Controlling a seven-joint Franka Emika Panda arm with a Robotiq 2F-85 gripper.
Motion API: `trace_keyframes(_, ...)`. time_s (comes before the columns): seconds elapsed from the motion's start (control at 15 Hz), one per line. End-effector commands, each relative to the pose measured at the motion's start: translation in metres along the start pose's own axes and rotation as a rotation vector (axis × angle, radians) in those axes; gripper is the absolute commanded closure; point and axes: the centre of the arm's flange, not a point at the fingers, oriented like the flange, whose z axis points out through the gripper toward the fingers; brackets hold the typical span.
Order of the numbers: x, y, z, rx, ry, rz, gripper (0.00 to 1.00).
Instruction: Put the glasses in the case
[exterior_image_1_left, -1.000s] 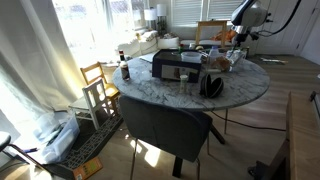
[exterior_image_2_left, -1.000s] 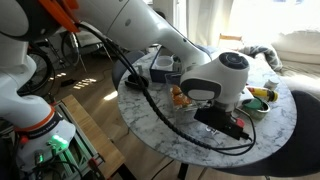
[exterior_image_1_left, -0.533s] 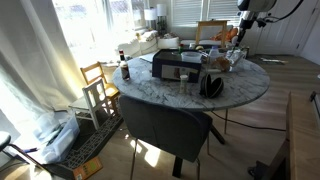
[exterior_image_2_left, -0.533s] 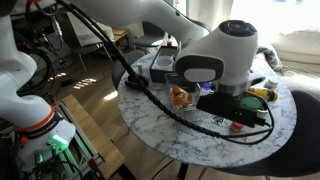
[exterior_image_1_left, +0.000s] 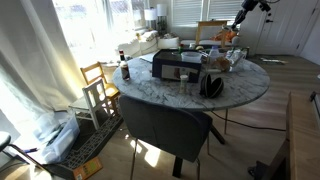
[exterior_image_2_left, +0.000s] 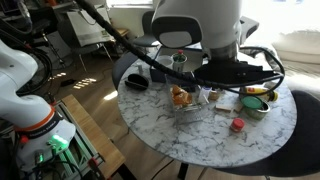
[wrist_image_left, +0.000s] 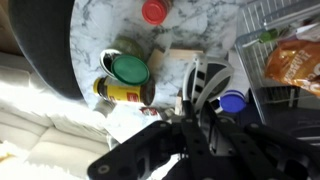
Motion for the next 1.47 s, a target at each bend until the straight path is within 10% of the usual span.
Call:
trace_keyframes(0.0, 0.011, -0.054, -0.028, 0.063, 0.123, -0.146, 0.97)
trace_keyframes(0.8, 0.090, -0.209, -0.051, 0.339, 0.285, -0.713, 0.97)
trace_keyframes(1.4, 0.090, -0.314, -0.065, 0.580, 0.316, -1.123, 0.97)
